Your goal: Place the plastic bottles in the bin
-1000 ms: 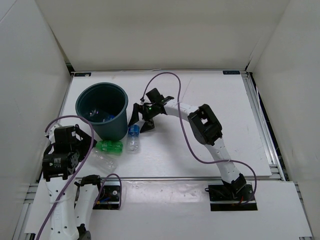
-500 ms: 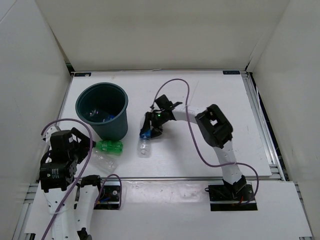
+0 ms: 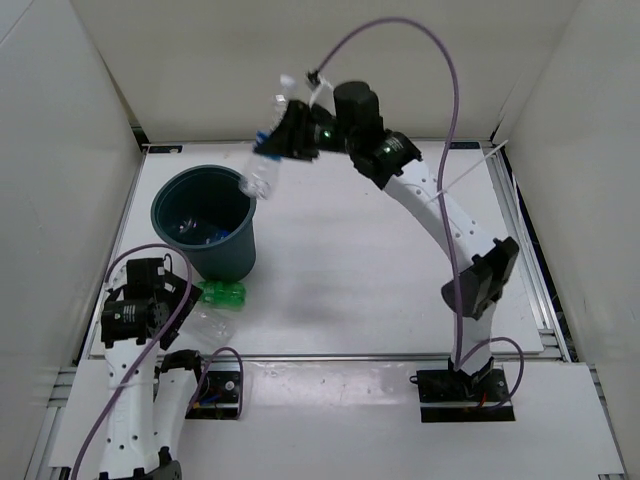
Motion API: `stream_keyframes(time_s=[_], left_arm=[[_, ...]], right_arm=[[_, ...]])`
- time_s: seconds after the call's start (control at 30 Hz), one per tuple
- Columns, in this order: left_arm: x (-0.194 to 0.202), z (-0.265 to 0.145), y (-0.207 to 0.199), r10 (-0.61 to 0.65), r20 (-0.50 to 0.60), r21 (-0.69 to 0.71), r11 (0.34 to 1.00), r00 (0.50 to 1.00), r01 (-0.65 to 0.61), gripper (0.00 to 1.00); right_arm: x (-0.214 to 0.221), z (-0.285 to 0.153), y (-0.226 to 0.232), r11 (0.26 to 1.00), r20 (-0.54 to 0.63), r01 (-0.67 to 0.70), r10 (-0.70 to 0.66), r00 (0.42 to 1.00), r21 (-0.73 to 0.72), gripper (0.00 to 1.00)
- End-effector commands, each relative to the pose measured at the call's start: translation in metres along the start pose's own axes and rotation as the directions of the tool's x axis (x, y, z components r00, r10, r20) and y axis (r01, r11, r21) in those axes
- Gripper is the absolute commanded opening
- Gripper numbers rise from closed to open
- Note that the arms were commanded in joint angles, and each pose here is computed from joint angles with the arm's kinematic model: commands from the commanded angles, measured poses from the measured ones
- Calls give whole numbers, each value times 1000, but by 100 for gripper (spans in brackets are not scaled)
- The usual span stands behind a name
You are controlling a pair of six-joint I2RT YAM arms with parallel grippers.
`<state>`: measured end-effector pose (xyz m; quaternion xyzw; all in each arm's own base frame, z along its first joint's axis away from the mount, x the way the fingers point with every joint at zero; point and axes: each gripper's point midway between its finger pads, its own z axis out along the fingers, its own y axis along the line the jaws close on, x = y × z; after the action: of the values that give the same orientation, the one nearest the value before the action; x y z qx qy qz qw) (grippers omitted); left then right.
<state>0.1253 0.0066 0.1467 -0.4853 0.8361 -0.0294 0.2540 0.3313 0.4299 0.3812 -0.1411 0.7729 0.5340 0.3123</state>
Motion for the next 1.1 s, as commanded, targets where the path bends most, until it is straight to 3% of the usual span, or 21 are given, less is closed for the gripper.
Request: stream_keyframes(time_s=[0.0, 0.1, 0.23, 0.27, 0.3, 0.33, 0.43, 0.47, 0.57, 0.83, 1.07], left_arm=[[15, -1, 12, 21, -71, -51, 998, 997, -25, 100], [11, -4, 11, 72, -67, -40, 996, 995, -75, 100], [7, -8, 10, 145, -63, -29, 989, 987, -147, 100], [7, -7, 10, 158, -70, -34, 986, 985, -160, 100], [7, -7, 11, 167, -71, -34, 985, 983, -169, 100], [7, -7, 11, 177, -71, -33, 983, 982, -180, 100], [12, -2, 12, 178, -93, -29, 983, 980, -181, 100], [16, -1, 11, 166, -109, -26, 985, 980, -170, 100], [19, 2, 4, 121, -103, 13, 993, 987, -120, 100], [36, 26, 4, -134, -157, -71, 990, 978, 124, 100], [35, 59, -5, -220, -135, -74, 974, 966, 212, 100]], right_arm=[[-29, 38, 36, 986, 107, 155, -148, 983, -63, 27], [-29, 75, 51, 962, 184, 257, -237, 954, -89, 30], [-8, 108, 47, 909, 223, 416, -402, 888, -17, 53], [3, 121, 38, 895, 203, 446, -438, 876, 10, 62], [11, 126, 42, 878, 200, 478, -474, 857, 33, 89], [15, 128, 41, 844, 187, 534, -533, 825, 51, 99], [15, 114, 51, 823, 183, 561, -566, 804, 85, 100], [-6, 92, 61, 824, 232, 548, -567, 790, 145, 100], [-14, 56, 70, 823, 240, 535, -567, 788, 188, 100], [-5, -27, 75, 782, 138, 572, -613, 778, 247, 100], [19, -63, 57, 768, 48, 576, -610, 791, 281, 100]])
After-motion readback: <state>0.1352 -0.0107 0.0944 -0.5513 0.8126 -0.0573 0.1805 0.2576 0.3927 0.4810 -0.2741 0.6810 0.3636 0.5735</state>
